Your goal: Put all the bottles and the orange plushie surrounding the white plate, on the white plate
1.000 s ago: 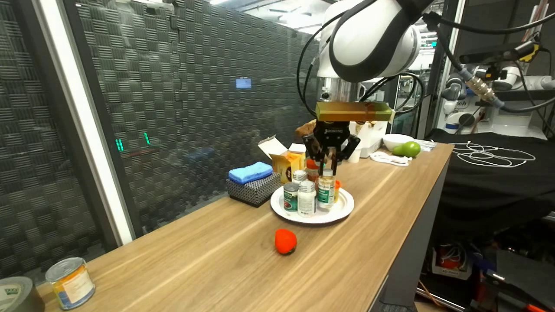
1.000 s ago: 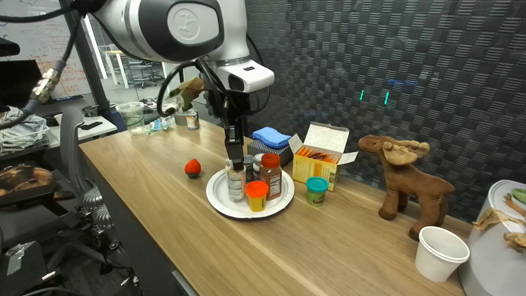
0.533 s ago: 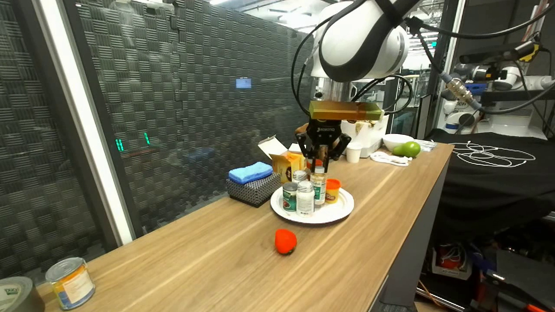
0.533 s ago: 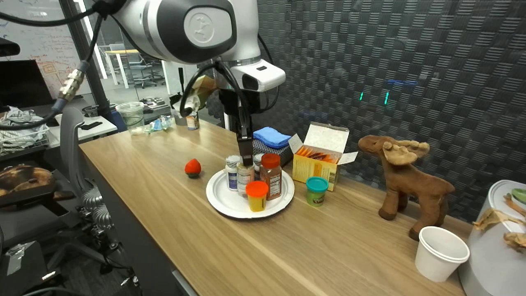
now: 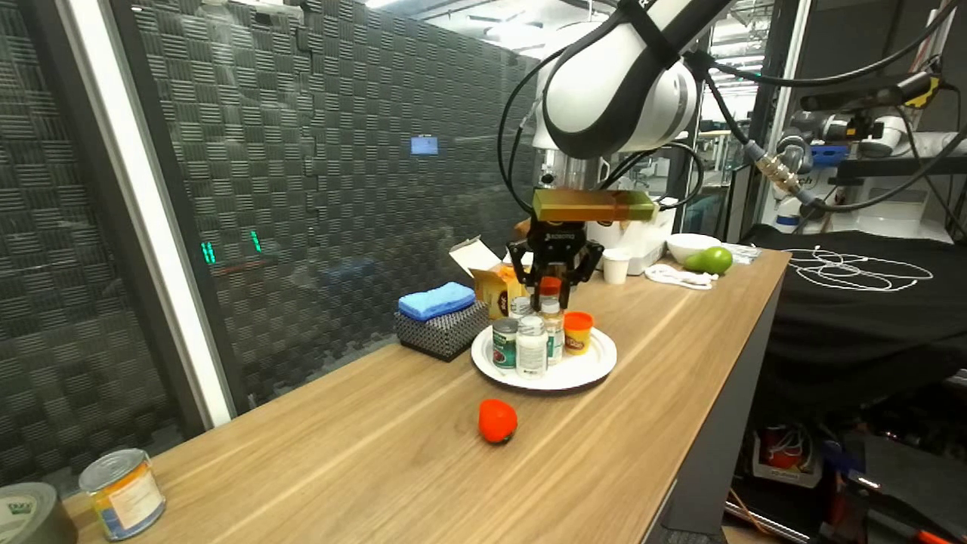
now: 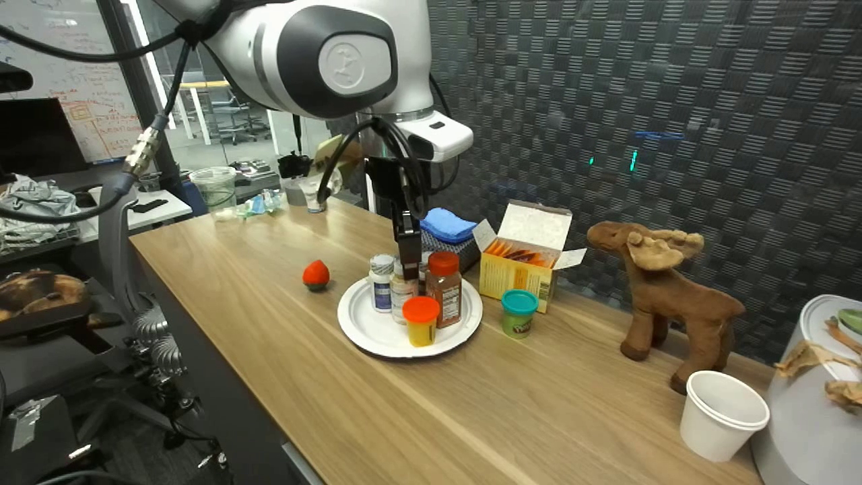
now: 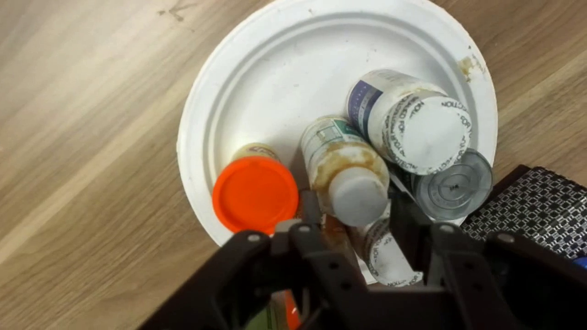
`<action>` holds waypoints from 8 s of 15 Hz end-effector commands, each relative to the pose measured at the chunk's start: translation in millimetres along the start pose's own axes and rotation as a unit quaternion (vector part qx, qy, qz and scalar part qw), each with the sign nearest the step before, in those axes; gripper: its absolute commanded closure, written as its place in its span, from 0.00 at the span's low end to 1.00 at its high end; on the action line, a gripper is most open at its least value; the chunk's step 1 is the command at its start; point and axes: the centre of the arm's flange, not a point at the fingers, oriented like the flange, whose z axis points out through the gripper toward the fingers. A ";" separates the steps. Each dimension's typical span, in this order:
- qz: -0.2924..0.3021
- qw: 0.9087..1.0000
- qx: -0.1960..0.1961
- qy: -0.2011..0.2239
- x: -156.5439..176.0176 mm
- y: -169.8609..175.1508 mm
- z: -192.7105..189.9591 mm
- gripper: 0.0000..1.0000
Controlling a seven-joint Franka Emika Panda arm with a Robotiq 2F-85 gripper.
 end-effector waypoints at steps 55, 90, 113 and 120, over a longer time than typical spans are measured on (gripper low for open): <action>0.046 0.992 0.022 0.119 30.9 112.3 -14.6 0.74; -0.044 0.991 0.071 0.101 -50.1 65.3 58.6 0.74; -0.084 0.996 -0.002 -0.040 -179.9 -43.1 4.2 0.00; -0.139 0.989 0.000 -0.042 -199.2 -118.1 40.9 0.00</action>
